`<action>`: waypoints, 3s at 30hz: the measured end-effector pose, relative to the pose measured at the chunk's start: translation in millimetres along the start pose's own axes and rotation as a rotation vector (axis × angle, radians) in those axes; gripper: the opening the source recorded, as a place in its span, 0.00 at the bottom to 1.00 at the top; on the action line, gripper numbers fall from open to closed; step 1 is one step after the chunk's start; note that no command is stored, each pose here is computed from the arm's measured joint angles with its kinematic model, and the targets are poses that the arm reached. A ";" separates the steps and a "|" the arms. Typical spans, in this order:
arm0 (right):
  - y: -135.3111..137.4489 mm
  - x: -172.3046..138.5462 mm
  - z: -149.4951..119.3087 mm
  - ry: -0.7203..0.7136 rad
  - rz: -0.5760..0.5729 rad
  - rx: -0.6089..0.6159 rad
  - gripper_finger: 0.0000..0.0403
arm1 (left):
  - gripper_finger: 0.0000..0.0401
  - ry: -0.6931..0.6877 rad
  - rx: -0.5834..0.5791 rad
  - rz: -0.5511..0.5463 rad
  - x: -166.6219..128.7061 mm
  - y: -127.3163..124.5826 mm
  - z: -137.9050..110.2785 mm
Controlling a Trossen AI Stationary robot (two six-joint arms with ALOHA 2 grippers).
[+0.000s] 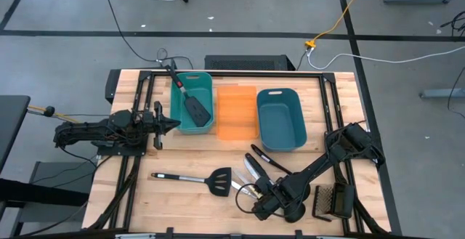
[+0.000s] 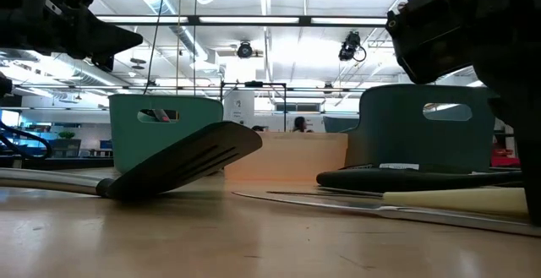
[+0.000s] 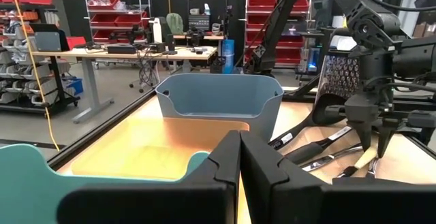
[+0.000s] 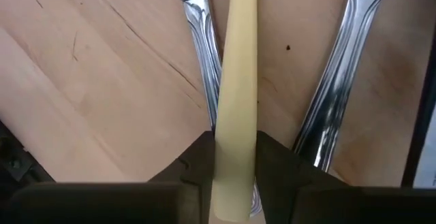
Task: Pick & Place Kitchen Items
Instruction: Put the yellow knife into the orange bin
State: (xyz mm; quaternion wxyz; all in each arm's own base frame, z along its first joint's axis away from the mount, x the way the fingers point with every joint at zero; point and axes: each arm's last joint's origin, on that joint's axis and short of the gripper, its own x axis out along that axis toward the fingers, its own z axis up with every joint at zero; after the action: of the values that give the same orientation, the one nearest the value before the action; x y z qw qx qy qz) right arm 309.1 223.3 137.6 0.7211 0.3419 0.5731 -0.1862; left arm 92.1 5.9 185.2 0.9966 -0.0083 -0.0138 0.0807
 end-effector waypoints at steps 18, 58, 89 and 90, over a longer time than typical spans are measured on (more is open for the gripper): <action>5.6 -97.1 6.7 -0.335 0.160 -0.337 0.21 | 0.04 0.005 -0.006 -0.001 0.0 0.0 -0.5; -253.8 -189.4 -0.4 -1.505 0.412 -0.483 0.21 | 0.04 -0.005 0.187 0.186 -0.5 5.3 2.2; -153.7 -305.4 118.9 -0.888 -0.228 -0.266 0.21 | 0.04 -0.004 0.199 0.189 -0.6 5.4 2.2; -149.8 -306.0 132.6 -0.844 -0.234 -0.264 0.21 | 0.04 -0.004 0.199 0.189 -0.6 5.4 2.2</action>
State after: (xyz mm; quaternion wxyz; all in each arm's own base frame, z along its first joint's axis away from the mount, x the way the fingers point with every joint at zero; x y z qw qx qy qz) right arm 219.1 -12.5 402.1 0.9030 0.0744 0.2827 -0.3149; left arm 90.6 11.2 187.3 0.9805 0.0893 -0.0068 0.1750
